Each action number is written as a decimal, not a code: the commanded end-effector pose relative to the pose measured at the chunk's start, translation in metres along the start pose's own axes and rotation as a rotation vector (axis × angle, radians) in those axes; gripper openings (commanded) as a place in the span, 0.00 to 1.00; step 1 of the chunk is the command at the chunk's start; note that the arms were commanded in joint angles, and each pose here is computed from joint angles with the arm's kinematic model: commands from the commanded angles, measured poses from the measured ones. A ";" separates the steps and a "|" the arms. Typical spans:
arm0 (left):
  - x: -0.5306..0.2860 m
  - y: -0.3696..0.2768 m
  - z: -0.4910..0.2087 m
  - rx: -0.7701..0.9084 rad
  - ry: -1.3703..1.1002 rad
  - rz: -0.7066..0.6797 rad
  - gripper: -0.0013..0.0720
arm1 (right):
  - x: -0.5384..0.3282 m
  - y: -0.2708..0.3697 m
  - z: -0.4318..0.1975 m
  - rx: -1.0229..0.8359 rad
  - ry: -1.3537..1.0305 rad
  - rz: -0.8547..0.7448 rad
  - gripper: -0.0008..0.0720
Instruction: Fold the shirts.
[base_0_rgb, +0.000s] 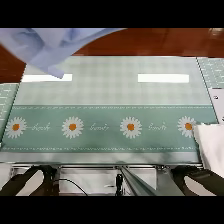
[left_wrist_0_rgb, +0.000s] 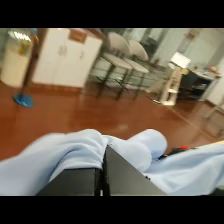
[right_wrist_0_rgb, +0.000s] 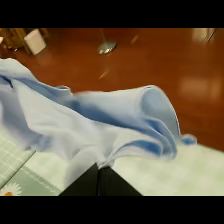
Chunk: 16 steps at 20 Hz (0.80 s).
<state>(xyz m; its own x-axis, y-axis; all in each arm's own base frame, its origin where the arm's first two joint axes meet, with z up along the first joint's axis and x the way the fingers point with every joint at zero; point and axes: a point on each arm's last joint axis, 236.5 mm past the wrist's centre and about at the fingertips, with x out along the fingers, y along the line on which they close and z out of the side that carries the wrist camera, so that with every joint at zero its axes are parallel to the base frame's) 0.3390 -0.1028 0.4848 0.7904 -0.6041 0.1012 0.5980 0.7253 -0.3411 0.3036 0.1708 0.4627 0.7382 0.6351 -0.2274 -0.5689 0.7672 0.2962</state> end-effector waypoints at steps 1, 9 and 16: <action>-0.054 -0.015 0.025 0.187 0.024 0.220 0.05 | -0.081 0.009 0.007 -0.124 -0.082 -0.150 0.03; -0.138 -0.087 0.003 0.378 0.050 0.393 0.05 | -0.149 0.022 -0.054 -0.113 0.002 -0.235 0.03; -0.170 -0.091 -0.022 0.338 0.086 0.429 0.05 | -0.169 0.008 -0.081 -0.063 0.077 -0.325 0.03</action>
<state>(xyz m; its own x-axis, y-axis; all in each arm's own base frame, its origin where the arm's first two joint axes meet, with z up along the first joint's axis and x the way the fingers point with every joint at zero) 0.1499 -0.0821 0.4943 0.9621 -0.2720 -0.0201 0.2722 0.9622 0.0089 0.1488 0.0881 0.4419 0.8560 0.4043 -0.3221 -0.3806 0.9146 0.1365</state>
